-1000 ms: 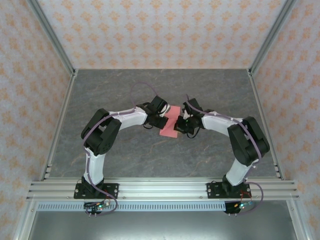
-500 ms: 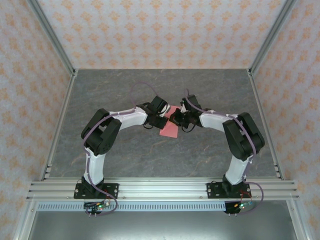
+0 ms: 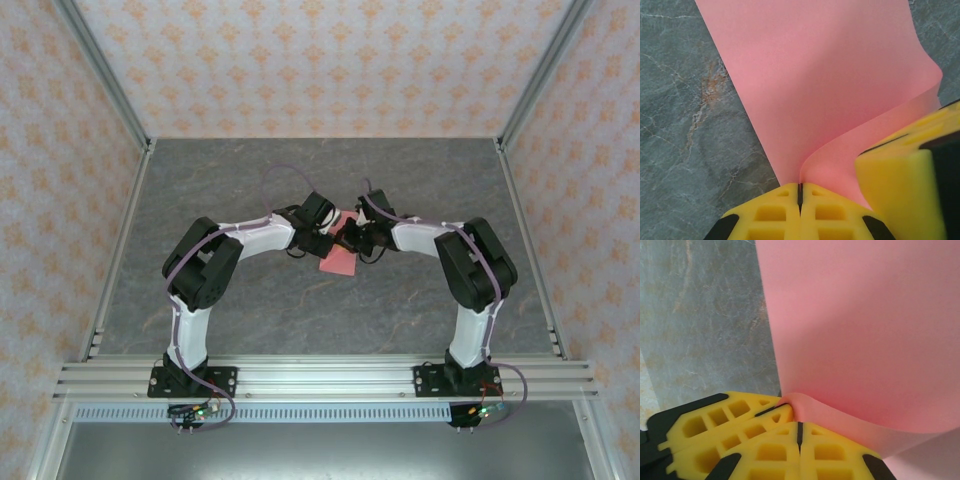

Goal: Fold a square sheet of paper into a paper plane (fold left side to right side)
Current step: Fold the triangle a second time at the center of the table.

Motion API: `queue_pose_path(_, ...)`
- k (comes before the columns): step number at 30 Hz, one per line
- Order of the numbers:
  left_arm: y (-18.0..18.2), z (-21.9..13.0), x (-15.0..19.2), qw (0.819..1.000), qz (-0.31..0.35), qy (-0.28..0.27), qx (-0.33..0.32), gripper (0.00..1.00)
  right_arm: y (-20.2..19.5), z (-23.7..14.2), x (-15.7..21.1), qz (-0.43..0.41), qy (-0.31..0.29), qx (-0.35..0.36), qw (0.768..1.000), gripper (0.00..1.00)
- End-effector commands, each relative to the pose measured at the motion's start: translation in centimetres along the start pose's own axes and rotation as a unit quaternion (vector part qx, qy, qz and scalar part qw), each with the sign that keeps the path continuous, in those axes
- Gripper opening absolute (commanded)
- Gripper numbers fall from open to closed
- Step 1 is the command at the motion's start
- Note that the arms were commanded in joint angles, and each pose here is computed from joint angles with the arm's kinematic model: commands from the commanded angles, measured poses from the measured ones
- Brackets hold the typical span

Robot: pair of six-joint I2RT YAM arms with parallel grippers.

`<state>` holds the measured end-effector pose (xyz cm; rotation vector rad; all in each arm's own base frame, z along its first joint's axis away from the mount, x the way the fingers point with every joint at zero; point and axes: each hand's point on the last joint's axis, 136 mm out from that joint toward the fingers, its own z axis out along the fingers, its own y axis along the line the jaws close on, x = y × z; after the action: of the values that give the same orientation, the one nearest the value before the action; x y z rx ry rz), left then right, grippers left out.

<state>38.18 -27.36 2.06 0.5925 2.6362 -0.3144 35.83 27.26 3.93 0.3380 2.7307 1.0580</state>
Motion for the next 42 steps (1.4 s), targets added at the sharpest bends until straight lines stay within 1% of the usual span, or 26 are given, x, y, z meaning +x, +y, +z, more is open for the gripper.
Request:
queue_pose_path(1,0.2,1.5,2.1,0.999,0.015,0.037,-0.017,0.00,-0.8,0.2,0.0,-0.016,0.001,0.030,0.999,0.02)
queue_pose_path(15,0.1,1.4,2.2,0.999,0.021,0.041,-0.020,0.00,-3.0,0.5,0.4,-0.025,0.007,0.075,0.997,0.03)
queue_pose_path(22,0.0,0.5,1.5,0.999,0.020,0.033,-0.019,0.00,-4.4,0.7,0.8,-0.016,0.014,0.100,0.995,0.02)
queue_pose_path(24,-0.1,-0.2,0.9,0.999,0.020,0.024,-0.021,0.07,-4.8,0.6,0.9,-0.016,0.015,0.112,0.994,0.02)
queue_pose_path(29,0.0,-2.8,-0.5,1.000,0.015,0.001,-0.027,0.16,-5.6,0.8,1.2,-0.009,0.022,0.125,0.992,0.02)
queue_pose_path(31,0.3,-3.5,-0.7,0.999,0.008,-0.007,-0.031,0.22,-5.8,0.9,1.4,-0.008,0.024,0.127,0.992,0.02)
queue_pose_path(32,0.3,-4.9,-1.4,0.999,0.004,-0.024,-0.029,0.24,-5.8,0.9,1.4,-0.007,0.025,0.127,0.992,0.02)
queue_pose_path(34,0.6,-5.9,-1.5,0.999,-0.006,-0.035,-0.028,0.29,-5.8,0.9,1.4,-0.008,0.025,0.126,0.992,0.02)
queue_pose_path(35,0.6,-6.3,-1.5,0.999,-0.010,-0.040,-0.025,0.30,-5.8,0.9,1.4,-0.008,0.025,0.126,0.992,0.02)
queue_pose_path(38,-0.6,-7.0,-1.1,0.999,-0.021,-0.045,0.013,0.30,-5.5,0.8,1.3,-0.010,0.024,0.123,0.992,0.02)
queue_pose_path(42,-3.9,-7.3,-0.4,0.991,-0.046,-0.042,0.115,0.27,-5.5,0.8,1.3,-0.010,0.024,0.122,0.992,0.02)
